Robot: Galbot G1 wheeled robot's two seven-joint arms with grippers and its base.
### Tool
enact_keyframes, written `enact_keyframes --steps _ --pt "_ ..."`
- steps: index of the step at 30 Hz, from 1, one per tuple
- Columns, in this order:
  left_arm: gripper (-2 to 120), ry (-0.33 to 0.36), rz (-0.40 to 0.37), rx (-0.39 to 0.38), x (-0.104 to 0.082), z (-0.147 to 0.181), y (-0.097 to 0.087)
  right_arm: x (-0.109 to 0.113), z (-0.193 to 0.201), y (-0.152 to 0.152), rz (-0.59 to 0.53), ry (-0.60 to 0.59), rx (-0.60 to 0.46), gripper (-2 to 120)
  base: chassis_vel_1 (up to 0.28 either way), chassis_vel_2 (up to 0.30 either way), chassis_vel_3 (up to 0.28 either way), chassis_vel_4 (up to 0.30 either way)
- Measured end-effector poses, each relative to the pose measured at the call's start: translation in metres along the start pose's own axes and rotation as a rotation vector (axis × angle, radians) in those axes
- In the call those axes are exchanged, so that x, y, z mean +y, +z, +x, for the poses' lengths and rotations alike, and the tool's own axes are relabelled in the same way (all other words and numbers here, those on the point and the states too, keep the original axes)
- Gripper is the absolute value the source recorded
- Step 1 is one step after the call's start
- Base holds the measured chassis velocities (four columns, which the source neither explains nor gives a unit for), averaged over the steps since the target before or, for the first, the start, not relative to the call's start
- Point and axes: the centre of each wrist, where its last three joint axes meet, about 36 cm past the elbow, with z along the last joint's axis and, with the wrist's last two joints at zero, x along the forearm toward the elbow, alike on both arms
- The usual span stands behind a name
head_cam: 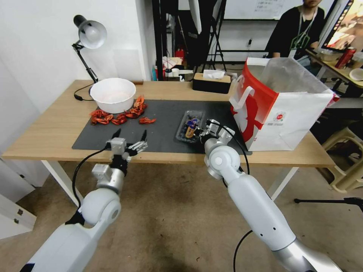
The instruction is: Close the takeout container lid, then place the container into the takeout bag.
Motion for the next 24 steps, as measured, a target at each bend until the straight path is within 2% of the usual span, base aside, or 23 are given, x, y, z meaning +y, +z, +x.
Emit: enact_keyframes --steps 3,15,24 --pt "100 -0.022 0.0 0.007 0.003 0.014 0.009 0.001 0.0 -0.001 0.002 -0.002 -0.002 0 0.0 0.0 0.0 0.0" --pt "100 -0.057 0.008 0.014 0.008 0.05 0.024 0.001 -0.001 -0.003 0.004 -0.006 -0.006 0 0.0 0.0 0.0 0.0" --pt "100 -0.07 -0.002 0.016 0.012 0.06 0.031 0.011 0.006 -0.014 -0.019 -0.04 -0.026 0 0.0 0.0 0.0 0.0"
